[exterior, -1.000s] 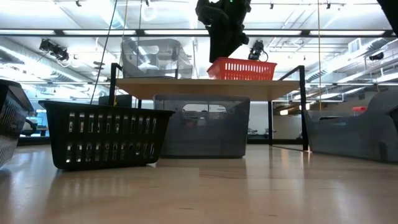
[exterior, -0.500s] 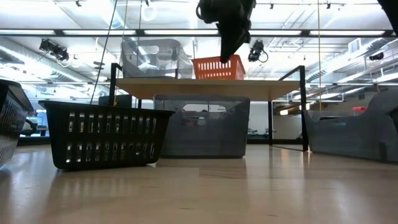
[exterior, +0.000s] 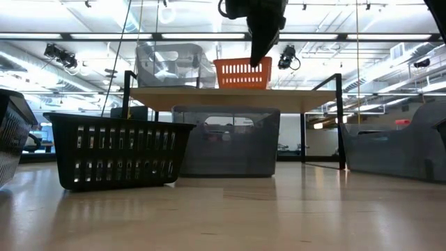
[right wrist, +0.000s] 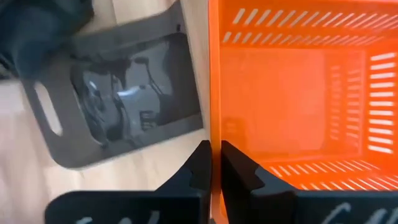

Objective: Stack baskets on shelf by color
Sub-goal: Put the middle orange bin on the shelf

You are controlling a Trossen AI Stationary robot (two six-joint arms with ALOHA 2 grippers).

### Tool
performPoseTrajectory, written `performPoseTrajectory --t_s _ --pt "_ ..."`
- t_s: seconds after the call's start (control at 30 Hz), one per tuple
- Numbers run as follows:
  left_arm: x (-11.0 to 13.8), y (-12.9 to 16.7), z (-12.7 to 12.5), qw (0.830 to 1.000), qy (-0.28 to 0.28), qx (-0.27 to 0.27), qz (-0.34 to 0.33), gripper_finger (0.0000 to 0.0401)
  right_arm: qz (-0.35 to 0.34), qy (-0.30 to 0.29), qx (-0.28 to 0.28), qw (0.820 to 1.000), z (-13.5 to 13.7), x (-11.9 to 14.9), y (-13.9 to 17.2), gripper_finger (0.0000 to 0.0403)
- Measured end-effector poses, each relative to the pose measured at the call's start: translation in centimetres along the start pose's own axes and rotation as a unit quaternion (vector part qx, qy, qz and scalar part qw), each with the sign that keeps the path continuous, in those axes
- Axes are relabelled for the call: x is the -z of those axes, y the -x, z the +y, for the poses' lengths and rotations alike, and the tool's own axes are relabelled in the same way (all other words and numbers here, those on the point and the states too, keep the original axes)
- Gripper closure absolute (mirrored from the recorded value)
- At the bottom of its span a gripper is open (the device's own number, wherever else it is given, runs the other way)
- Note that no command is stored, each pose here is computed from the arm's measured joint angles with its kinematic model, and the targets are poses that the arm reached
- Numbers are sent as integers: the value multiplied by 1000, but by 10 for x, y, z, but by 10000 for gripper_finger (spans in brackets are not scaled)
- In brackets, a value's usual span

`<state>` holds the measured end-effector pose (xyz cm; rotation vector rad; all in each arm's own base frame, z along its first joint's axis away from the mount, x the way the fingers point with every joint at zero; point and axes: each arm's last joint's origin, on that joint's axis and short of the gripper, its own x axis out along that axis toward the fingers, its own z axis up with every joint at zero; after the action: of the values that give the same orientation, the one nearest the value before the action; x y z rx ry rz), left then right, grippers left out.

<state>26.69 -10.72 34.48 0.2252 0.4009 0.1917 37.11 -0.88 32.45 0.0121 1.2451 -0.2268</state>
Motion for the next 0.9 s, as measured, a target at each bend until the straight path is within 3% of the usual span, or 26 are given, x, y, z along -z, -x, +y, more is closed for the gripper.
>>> performPoseTrajectory --t_s 0.37,0.67,0.9 --pt "0 0 0 1000 0 -1 0 375 17 84 13 996 -1 3 0 368" --pt "0 0 0 1000 0 -1 0 380 15 81 17 996 -10 2 -1 376" --pt "0 0 0 1000 0 -1 0 372 13 115 20 993 -18 0 -2 374"
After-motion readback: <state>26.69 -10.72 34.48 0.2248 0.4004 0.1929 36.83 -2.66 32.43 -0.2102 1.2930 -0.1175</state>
